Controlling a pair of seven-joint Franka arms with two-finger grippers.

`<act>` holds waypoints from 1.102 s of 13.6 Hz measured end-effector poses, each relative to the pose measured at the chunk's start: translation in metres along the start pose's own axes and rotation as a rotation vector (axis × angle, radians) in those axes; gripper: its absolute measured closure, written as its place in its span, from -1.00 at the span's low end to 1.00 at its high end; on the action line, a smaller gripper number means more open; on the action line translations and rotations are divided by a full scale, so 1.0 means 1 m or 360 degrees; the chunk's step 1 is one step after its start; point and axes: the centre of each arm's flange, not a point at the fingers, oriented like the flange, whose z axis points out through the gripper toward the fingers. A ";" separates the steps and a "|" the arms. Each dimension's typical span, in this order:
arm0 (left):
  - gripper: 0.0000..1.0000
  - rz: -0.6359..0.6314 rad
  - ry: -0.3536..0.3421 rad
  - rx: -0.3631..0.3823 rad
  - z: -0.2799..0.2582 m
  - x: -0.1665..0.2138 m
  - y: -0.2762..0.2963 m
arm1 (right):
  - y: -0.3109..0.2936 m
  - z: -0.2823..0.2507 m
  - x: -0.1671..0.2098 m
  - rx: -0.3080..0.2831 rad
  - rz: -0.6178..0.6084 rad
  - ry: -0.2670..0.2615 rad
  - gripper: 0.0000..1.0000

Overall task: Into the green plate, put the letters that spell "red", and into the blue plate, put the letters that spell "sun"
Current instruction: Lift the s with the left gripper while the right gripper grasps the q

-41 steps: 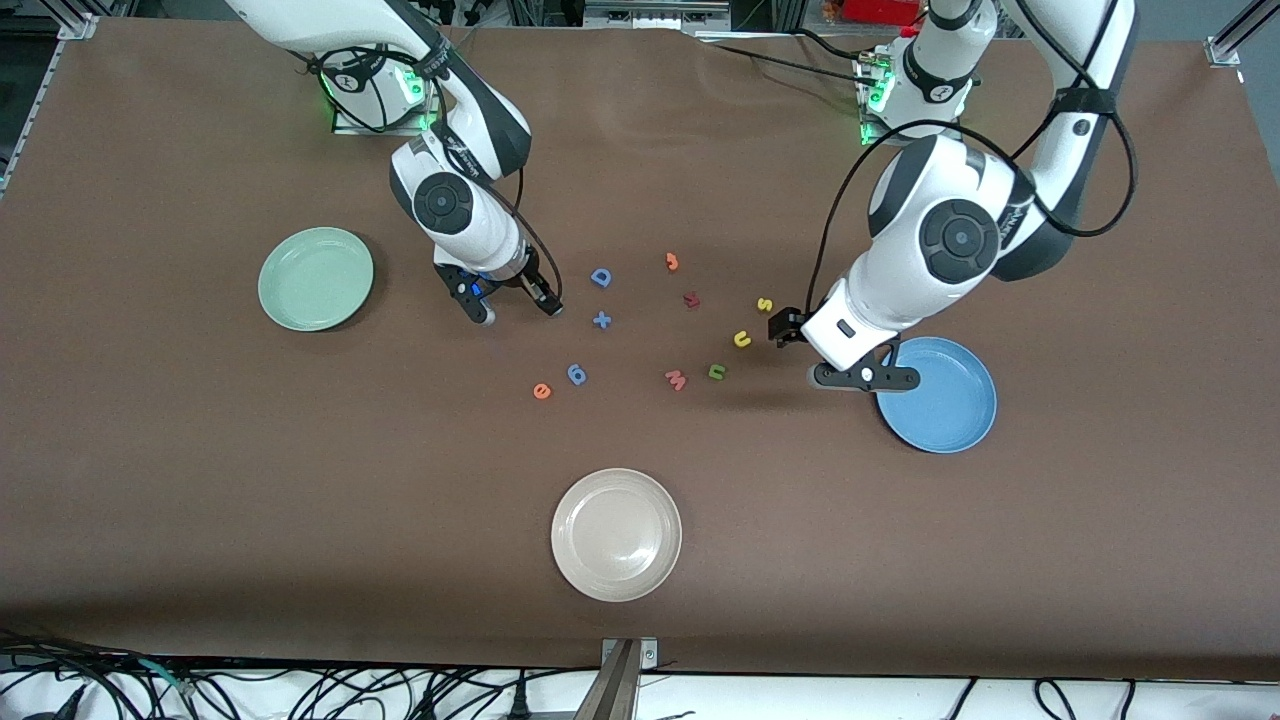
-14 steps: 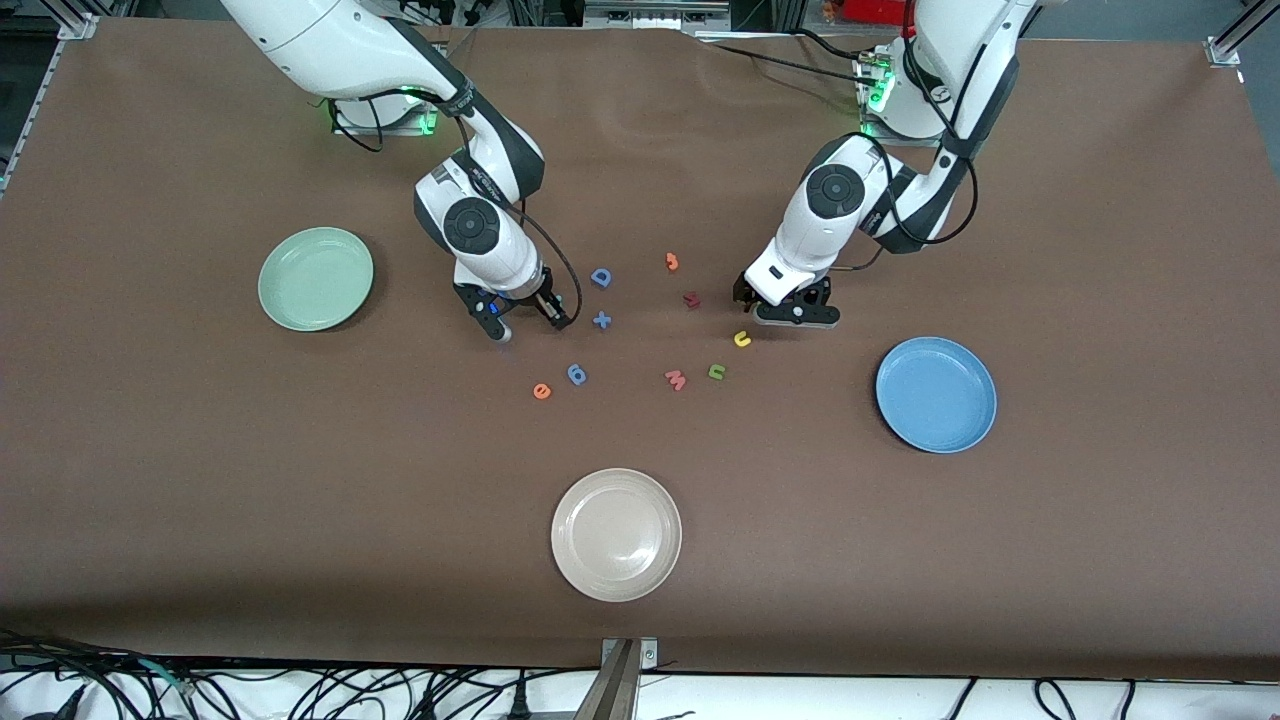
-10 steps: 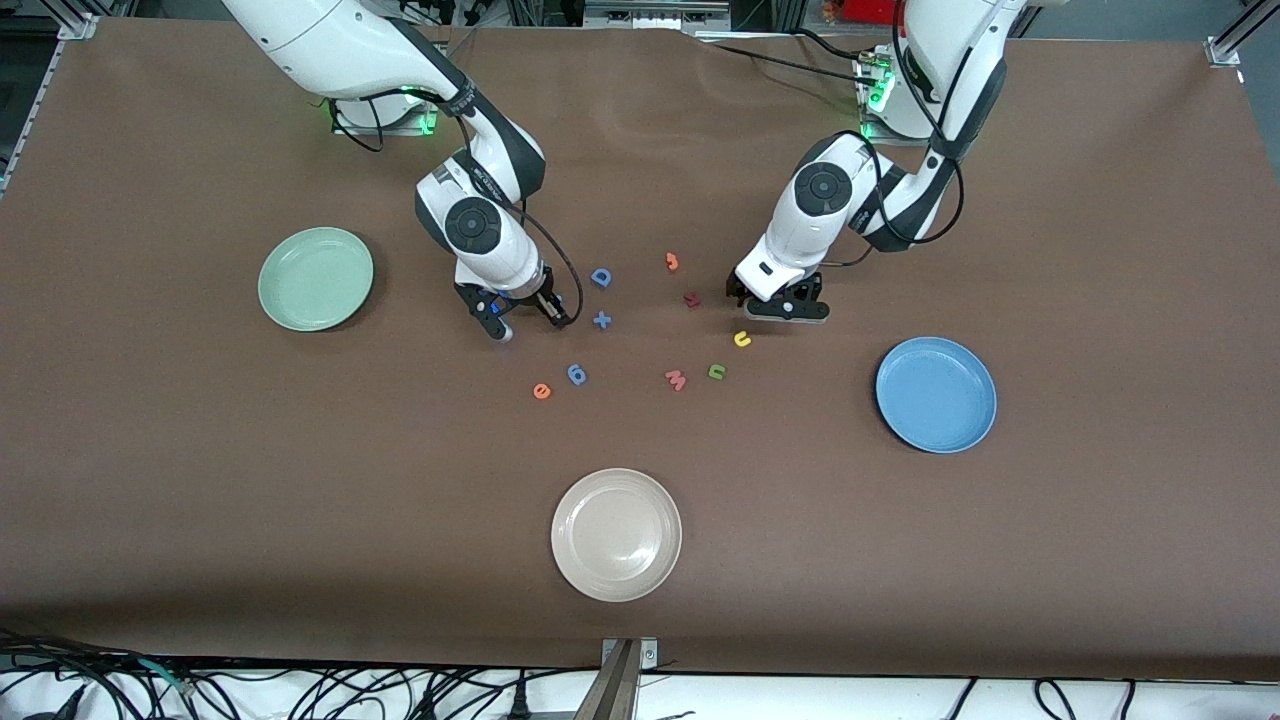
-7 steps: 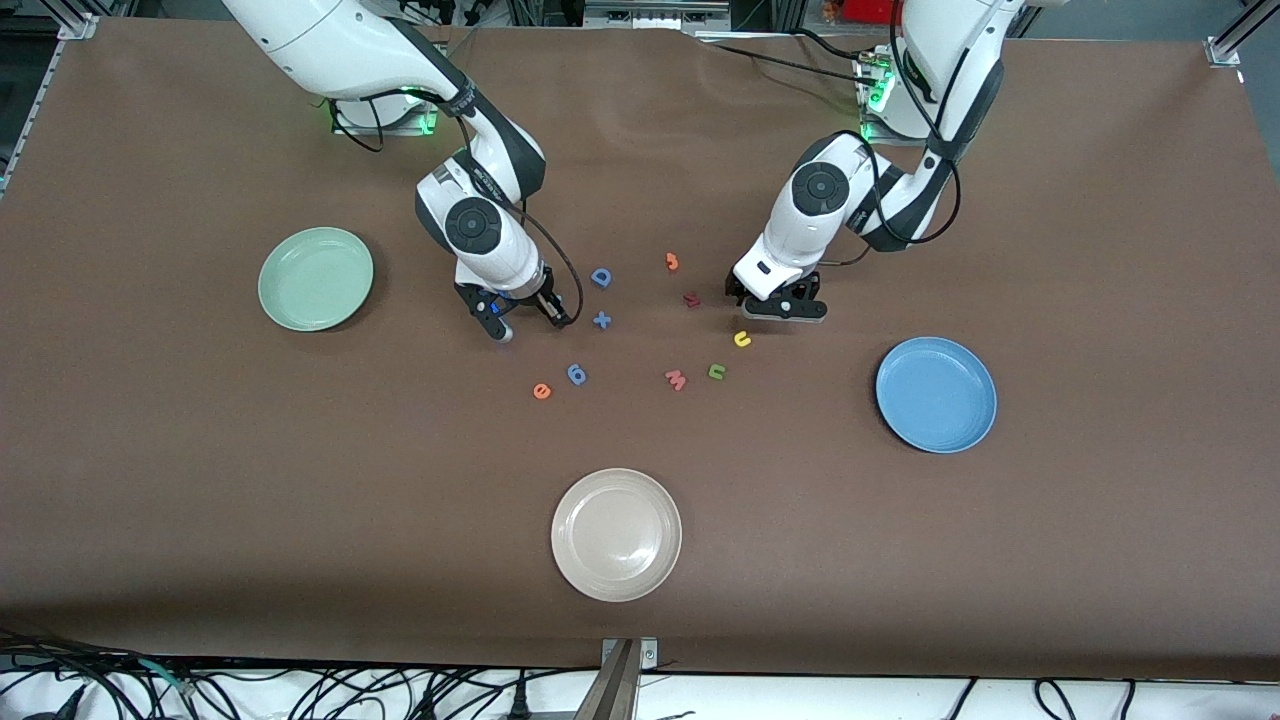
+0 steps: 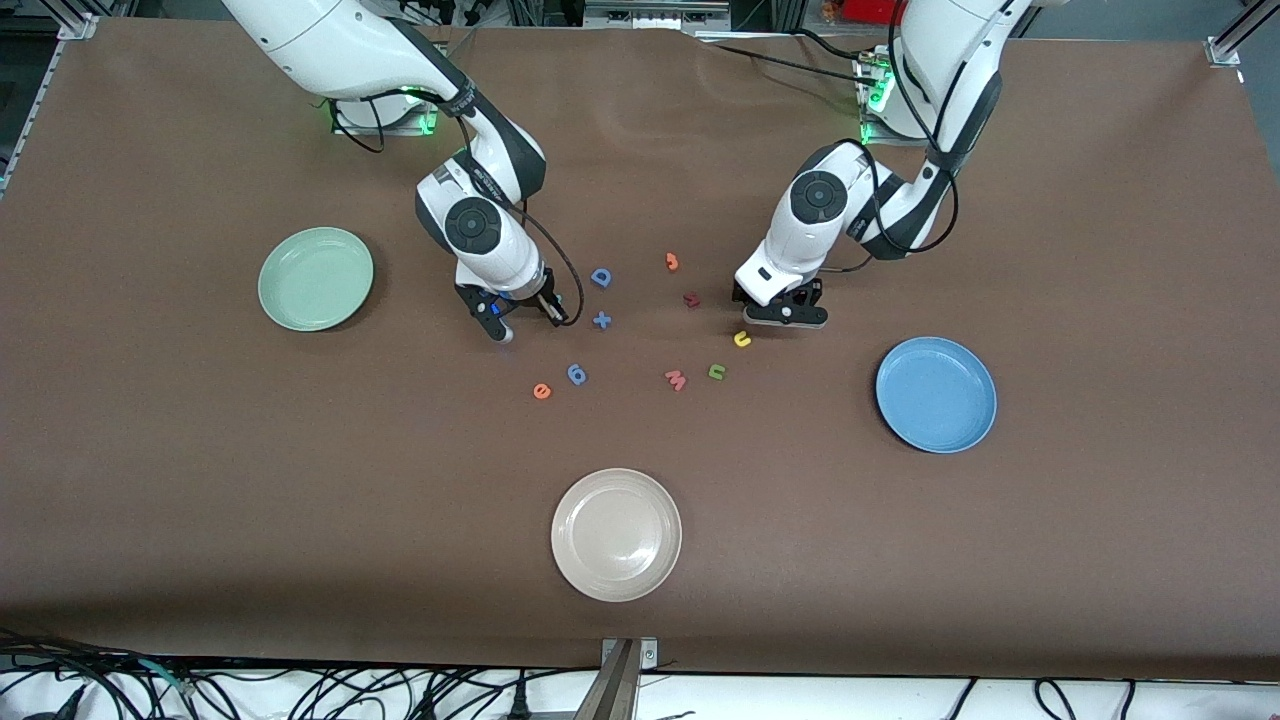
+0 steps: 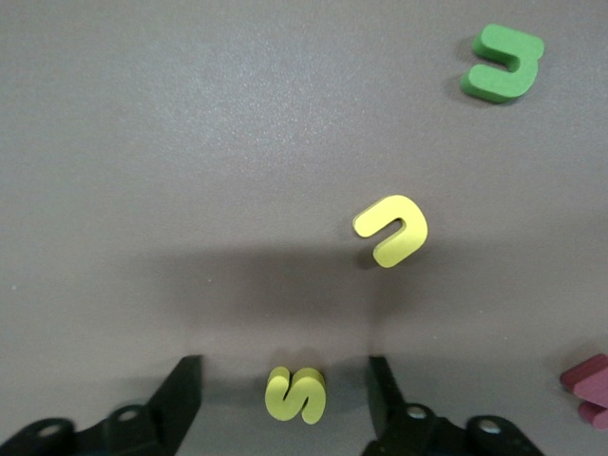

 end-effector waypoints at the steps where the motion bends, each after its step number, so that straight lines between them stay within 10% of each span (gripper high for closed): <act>1: -0.24 0.0001 0.0004 -0.0001 -0.001 0.001 0.000 | 0.000 0.000 0.000 0.0000 0.0000 0.0000 0.45; 15: 0.44 -0.0036 0.0014 -0.0006 -0.005 -0.003 0.010 | -0.029 -0.119 0.050 -0.0234 -0.0014 0.0021 0.45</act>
